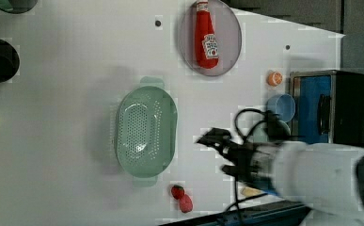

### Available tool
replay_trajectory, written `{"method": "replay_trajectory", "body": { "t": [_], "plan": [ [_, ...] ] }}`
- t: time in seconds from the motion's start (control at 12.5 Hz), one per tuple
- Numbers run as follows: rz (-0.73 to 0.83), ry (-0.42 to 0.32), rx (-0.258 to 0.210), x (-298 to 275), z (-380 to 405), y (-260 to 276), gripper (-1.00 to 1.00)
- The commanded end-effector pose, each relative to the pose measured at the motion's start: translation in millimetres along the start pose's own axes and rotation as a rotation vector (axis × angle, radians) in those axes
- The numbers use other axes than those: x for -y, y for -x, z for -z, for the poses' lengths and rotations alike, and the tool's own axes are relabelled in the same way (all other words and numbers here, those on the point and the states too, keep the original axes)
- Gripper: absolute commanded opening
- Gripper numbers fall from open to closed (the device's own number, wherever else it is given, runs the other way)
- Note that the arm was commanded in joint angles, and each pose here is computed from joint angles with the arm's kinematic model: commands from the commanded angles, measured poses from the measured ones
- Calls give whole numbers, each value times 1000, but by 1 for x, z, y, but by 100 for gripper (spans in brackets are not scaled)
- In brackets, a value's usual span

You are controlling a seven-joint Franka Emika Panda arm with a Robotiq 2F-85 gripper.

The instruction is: Drag strainer left to right.

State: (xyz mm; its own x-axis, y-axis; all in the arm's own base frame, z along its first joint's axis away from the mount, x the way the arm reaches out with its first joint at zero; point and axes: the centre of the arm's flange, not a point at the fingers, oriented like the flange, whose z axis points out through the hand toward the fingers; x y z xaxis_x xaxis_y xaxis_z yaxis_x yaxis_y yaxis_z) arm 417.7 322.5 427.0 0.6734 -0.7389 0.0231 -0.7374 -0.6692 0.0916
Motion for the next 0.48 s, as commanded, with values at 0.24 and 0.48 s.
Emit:
{"method": "replay_trajectory", "body": {
  "t": [0.24, 0.48],
  "plan": [
    [-516, -61, 114, 19, -104, -2, 100],
    [-604, -67, 169, 26, -159, 1, 100]
  ]
}}
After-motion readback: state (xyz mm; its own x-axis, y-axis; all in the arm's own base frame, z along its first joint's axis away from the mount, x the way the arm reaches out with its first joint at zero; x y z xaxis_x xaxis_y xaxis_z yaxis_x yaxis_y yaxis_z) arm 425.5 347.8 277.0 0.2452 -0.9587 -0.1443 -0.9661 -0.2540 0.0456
